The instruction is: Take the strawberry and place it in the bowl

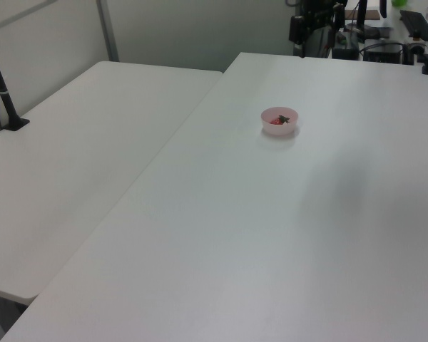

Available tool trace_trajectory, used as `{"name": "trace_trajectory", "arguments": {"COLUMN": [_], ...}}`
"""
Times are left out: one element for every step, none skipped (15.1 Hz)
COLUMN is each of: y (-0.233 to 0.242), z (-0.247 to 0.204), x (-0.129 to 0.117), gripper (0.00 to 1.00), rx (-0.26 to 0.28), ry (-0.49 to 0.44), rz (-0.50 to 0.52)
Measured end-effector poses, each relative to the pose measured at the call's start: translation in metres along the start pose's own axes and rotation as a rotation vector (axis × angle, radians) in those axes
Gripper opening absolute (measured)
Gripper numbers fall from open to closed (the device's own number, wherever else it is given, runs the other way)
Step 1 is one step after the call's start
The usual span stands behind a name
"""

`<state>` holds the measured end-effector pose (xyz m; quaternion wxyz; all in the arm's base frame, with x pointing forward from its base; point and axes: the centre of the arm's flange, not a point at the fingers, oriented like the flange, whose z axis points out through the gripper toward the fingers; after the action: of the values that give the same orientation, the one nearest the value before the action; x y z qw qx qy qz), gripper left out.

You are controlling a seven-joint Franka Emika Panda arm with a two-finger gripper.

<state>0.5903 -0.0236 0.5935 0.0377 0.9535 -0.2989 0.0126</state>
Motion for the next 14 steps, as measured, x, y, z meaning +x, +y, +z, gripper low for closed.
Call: {"name": "trace_trajectory", "arguments": {"y": [-0.004, -0.007, -0.011, -0.011, -0.009, -0.005, 0.004, 0.016, 0.030, 0.040, 0.046, 0.047, 0.046, 0.044], "z": [-0.003, -0.004, -0.004, -0.003, -0.002, -0.002, -0.002, -0.003, -0.004, -0.005, -0.006, -0.007, -0.008, -0.009], "x": [-0.013, -0.025, -0.040, -0.045, -0.048, -0.048, -0.045, -0.038, -0.030, -0.025, -0.022, -0.022, -0.024, -0.026], "gripper": [1.00, 1.00, 1.00, 1.00, 1.00, 1.00, 1.00, 1.00, 1.00, 1.00, 1.00, 1.00, 1.00, 1.00], "rx": [0.000, -0.003, 0.002, 0.011, 0.030, 0.058, 0.096, 0.139, 0.173, 0.190, 0.193, 0.188, 0.171, 0.150], "ry": [-0.001, -0.003, 0.007, 0.017, 0.024, 0.020, 0.011, 0.005, 0.007, 0.012, 0.018, 0.020, 0.014, 0.003], "rz": [-0.053, -0.108, -0.183, -0.238, -0.310, -0.382, -0.456, -0.529, -0.585, -0.619, -0.637, -0.649, -0.660, -0.673]}}
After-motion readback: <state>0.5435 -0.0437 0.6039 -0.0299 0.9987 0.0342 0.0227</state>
